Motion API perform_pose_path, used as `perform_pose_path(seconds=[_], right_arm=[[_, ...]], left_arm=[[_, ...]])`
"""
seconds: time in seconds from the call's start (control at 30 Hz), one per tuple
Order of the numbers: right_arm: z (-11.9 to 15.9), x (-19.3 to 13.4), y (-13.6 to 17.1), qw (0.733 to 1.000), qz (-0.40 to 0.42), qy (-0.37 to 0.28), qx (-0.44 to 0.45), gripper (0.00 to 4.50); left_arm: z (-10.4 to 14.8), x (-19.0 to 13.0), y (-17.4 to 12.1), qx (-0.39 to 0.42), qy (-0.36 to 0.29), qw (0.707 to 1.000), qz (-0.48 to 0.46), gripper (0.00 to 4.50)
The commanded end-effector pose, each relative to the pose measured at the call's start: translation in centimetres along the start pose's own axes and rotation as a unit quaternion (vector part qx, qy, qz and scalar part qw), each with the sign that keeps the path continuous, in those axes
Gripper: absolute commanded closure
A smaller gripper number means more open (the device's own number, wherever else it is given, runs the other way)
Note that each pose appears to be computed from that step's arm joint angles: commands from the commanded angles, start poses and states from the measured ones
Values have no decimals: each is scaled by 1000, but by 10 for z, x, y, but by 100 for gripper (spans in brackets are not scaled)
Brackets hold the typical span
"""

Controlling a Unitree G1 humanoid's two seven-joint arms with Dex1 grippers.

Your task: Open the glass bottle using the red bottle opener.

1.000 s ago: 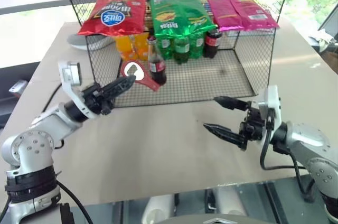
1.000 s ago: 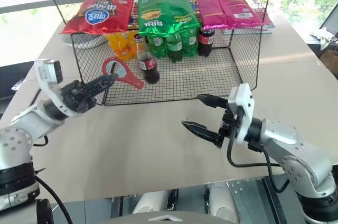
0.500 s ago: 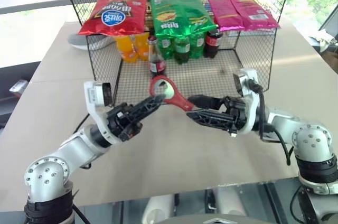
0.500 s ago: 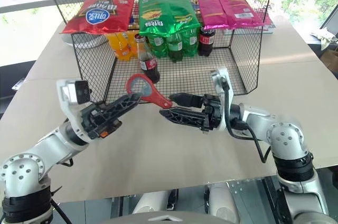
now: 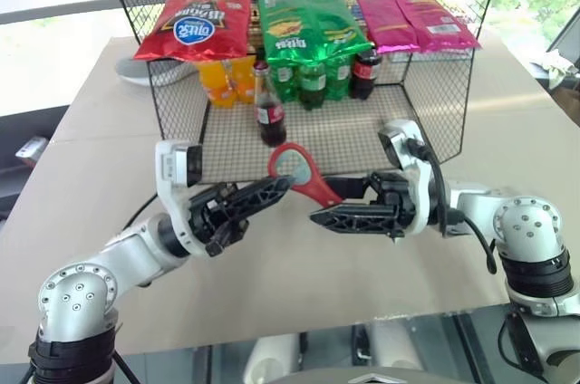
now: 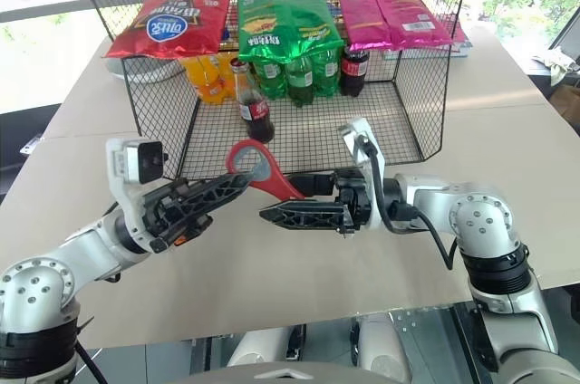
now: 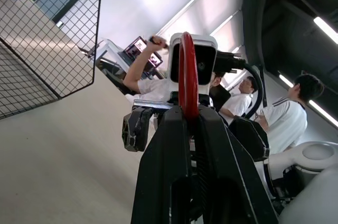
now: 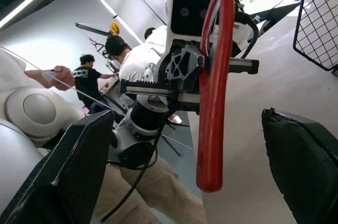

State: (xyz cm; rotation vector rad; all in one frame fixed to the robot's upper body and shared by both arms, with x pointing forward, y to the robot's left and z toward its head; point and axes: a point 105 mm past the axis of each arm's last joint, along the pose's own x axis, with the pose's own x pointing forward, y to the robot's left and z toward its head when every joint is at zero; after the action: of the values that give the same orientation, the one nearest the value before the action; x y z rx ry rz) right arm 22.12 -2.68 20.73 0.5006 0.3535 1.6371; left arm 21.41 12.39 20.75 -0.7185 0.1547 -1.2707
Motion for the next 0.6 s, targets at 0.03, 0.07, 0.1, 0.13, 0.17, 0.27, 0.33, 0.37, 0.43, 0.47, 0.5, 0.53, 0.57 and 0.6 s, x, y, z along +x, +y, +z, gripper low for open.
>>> perform_pose_path(seconds=[0.03,0.07,0.1,0.13,0.17,0.27,0.33,0.37,0.43,0.47,0.5,0.53,0.57,0.6], right_arm=[[0,1,5,1000,19,13,-11,0],[0,1,5,1000,20,15,-11,26],[-2,1,5,1000,22,19,-12,56],[-3,2,6,999,23,22,-13,85],[-3,2,5,999,25,24,-13,140],[-5,5,6,999,30,29,-14,267],[-5,6,6,999,33,30,-14,368],[-5,6,6,999,33,31,-14,411],[-5,6,6,999,36,33,-13,442],[-6,6,7,999,37,36,-13,442],[-6,6,8,998,38,38,-13,442],[-7,6,8,998,39,38,-13,442],[-7,6,8,998,38,39,-12,450],[-7,5,8,998,38,39,-12,450]], left_arm=[[-2,1,-4,7,14,1000,-15,431],[-3,1,-4,8,17,1000,-17,443],[-3,0,-4,8,18,1000,-17,450],[-3,0,-3,9,20,1000,-18,450],[-4,0,-3,11,25,999,-19,450],[-5,-1,-3,14,31,999,-20,450],[-6,-2,-2,17,38,999,-22,450],[-6,-2,-2,17,39,999,-22,450],[-8,-3,-2,21,45,999,-23,450],[-8,-3,-2,23,46,998,-22,450],[-9,-3,-2,23,49,998,-24,450],[-9,-4,-2,23,50,998,-27,450],[-6,-5,-2,21,41,999,-27,416],[-4,-6,-2,21,35,999,-27,382]])
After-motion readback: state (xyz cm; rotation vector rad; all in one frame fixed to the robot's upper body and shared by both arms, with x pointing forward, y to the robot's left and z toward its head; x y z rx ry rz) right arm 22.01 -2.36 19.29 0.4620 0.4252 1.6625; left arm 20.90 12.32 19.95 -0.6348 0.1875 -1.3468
